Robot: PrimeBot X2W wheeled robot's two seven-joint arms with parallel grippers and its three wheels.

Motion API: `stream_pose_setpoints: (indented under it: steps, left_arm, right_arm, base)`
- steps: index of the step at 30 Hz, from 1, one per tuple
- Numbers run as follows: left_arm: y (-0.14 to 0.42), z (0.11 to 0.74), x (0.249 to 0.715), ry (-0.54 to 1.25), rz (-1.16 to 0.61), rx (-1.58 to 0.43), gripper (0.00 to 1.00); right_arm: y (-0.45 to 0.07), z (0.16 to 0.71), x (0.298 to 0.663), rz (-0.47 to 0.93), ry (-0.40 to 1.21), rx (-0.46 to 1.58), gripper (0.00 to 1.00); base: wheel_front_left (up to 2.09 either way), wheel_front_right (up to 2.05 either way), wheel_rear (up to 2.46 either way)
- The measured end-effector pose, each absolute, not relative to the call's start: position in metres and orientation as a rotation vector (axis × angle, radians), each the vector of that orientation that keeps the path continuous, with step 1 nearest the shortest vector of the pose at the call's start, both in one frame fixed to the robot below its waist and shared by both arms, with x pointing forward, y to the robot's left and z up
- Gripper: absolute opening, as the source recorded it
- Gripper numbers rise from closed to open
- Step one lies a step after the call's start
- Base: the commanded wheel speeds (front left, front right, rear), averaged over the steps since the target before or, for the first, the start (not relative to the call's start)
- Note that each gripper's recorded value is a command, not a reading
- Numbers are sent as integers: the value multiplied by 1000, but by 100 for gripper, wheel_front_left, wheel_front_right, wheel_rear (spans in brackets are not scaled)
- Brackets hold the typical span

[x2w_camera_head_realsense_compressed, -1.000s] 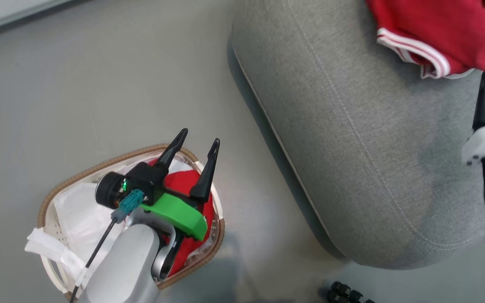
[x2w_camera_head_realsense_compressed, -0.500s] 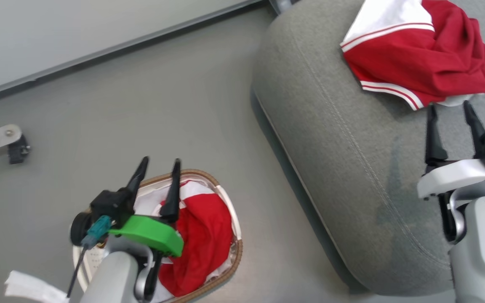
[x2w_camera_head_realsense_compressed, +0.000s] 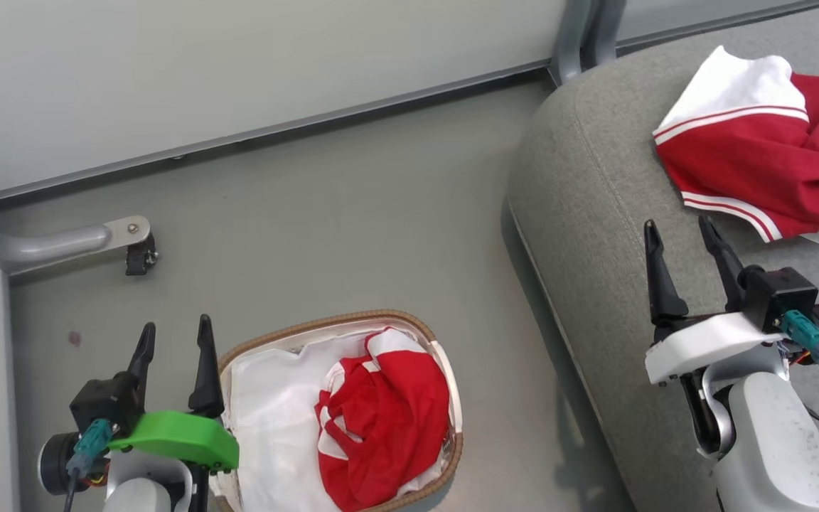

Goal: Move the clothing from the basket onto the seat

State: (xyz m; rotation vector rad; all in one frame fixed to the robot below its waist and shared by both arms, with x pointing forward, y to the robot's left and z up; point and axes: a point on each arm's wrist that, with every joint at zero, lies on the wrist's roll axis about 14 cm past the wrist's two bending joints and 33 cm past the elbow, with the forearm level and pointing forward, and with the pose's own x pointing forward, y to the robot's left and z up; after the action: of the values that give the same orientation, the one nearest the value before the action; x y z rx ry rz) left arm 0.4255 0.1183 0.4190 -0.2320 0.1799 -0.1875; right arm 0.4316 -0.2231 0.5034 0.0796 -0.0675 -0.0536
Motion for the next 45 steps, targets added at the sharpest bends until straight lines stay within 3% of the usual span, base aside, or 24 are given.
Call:
stream_pose_setpoints:
  steps: [12,24,31,45]
  left_arm:
    - [160,427,380,167,-75,-219,100]
    - [154,427,363,173,-80,-241,100]
    - [131,414,376,218,-140,-268,100]
    - [48,373,454,324,-355,-331,100]
  right_arm:
    - [-197,497,406,7,-43,121,100]
    - [-194,494,391,13,-35,128,100]
    - [-192,505,412,24,-70,134,100]
    - [-186,519,488,64,-159,151,100]
  base:
    - [0,0,0]
    - [0,0,0]
    - [0,0,0]
    - [0,0,0]
